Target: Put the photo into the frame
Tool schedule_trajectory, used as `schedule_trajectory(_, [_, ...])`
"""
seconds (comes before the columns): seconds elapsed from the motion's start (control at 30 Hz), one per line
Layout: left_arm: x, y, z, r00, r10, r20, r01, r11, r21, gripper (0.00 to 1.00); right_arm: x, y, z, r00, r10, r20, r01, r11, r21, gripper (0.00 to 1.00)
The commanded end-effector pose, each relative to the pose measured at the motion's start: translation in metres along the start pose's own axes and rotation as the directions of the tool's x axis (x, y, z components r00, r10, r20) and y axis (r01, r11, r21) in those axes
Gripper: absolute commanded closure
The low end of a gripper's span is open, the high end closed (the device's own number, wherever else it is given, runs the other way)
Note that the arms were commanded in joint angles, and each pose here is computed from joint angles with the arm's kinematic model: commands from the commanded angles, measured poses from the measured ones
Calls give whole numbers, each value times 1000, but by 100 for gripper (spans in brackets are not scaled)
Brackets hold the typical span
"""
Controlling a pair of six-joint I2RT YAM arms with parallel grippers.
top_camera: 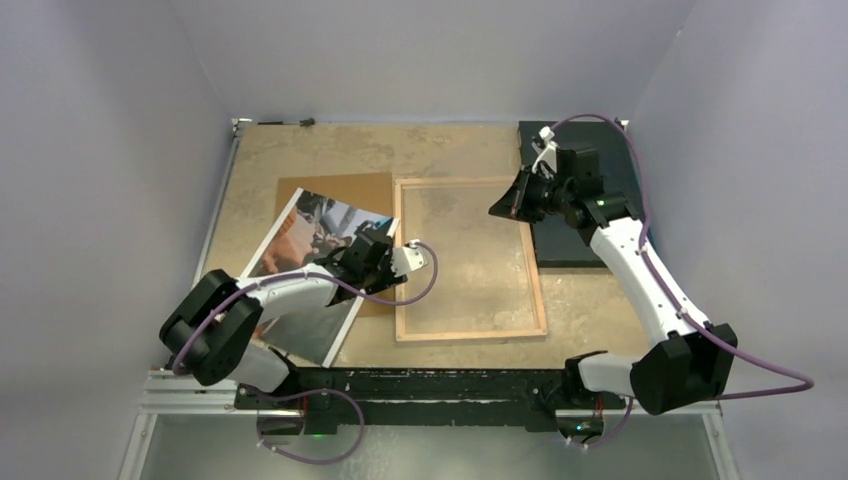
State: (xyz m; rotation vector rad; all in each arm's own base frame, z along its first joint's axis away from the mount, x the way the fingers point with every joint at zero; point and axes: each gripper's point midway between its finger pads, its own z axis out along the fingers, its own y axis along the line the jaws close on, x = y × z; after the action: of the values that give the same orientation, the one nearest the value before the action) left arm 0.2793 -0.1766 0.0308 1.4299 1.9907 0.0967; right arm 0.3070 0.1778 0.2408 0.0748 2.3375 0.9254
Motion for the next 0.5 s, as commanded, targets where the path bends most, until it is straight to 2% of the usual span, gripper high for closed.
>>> schedule_trajectory(0.0, [63, 11, 15, 979, 39, -202, -54, 996, -66, 44, 3, 10, -8, 1000, -18, 13, 18, 998, -57, 100])
schedule_trajectory(0.1, [83, 25, 16, 968, 13, -249, -30, 997, -64, 47, 11, 6, -5, 1000, -12, -2, 12, 998, -60, 100])
schedule_trajectory(0.27, [95, 41, 5, 965, -8, -262, -11, 997, -73, 48, 18, 0, 5, 1000, -1, -12, 0, 997, -76, 100])
schedule_trajectory(0.37, [83, 53, -3, 972, -41, -232, 17, 994, -106, 48, 19, -1, 14, 1000, 26, -17, -28, 995, -96, 100])
schedule_trajectory(0.47, [55, 60, -14, 978, -132, -163, 121, 990, -75, 47, 18, 1, 20, 999, 49, -16, -51, 991, -123, 100])
